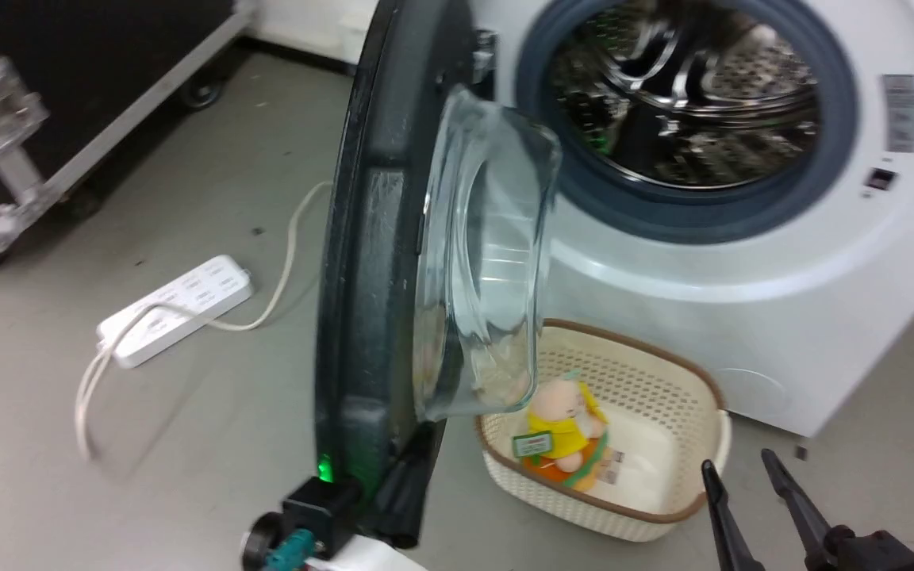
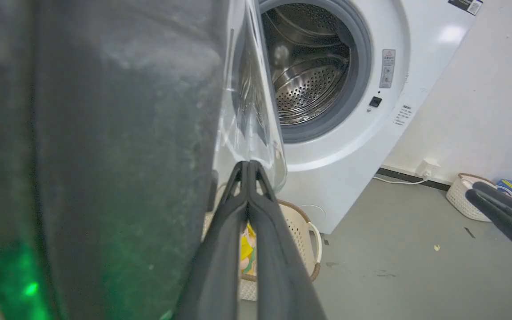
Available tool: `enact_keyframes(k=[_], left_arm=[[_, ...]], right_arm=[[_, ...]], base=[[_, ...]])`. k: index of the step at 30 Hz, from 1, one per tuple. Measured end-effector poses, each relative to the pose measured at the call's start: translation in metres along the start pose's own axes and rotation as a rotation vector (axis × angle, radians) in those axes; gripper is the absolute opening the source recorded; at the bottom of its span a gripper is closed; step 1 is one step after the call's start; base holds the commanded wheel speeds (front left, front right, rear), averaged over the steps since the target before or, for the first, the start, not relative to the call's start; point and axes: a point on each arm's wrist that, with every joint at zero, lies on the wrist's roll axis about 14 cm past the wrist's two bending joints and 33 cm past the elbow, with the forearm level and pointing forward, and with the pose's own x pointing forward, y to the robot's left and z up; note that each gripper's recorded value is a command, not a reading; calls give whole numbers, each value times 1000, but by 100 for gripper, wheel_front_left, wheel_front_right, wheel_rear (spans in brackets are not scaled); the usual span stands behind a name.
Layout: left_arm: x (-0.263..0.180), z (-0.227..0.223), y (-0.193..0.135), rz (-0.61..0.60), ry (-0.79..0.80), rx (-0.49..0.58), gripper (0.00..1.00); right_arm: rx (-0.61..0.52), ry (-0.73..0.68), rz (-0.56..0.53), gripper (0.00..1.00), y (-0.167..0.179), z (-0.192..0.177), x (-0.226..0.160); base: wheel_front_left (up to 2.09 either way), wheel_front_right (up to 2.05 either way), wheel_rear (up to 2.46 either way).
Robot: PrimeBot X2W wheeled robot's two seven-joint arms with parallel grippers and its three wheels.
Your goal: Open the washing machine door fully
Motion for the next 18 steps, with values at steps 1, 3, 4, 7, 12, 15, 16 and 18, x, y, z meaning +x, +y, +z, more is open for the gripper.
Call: enact_keyframes(k=[1,3,4,7,12,15,16,18], left_arm=[[-1,2,8,28,-9,1,0],[-4,6,24,81,-22,-1,0],[-5,7,33,104,-25,7,0],[-4,10,59,174,-22,33,0],[2,21,105,288,-39,81,0],[7,32,136,358,-56,117,0],[9,36,147,378,-57,131,0],[12,42,169,426,-62,140,0]], right_arm=[[-1,5,16,100,4,-2,3],[-1,17,42,100,11,-7,8],[0,24,50,100,13,-10,10],[3,57,74,100,17,-23,16],[22,89,103,100,20,-40,30],[24,118,111,100,17,-53,34],[23,129,111,100,14,-58,35],[19,144,112,100,9,-65,38]], base=[[0,0,0],[0,0,0],[0,0,0],[0,0,0],[0,0,0],[0,0,0],[0,0,0],[0,0,0]])
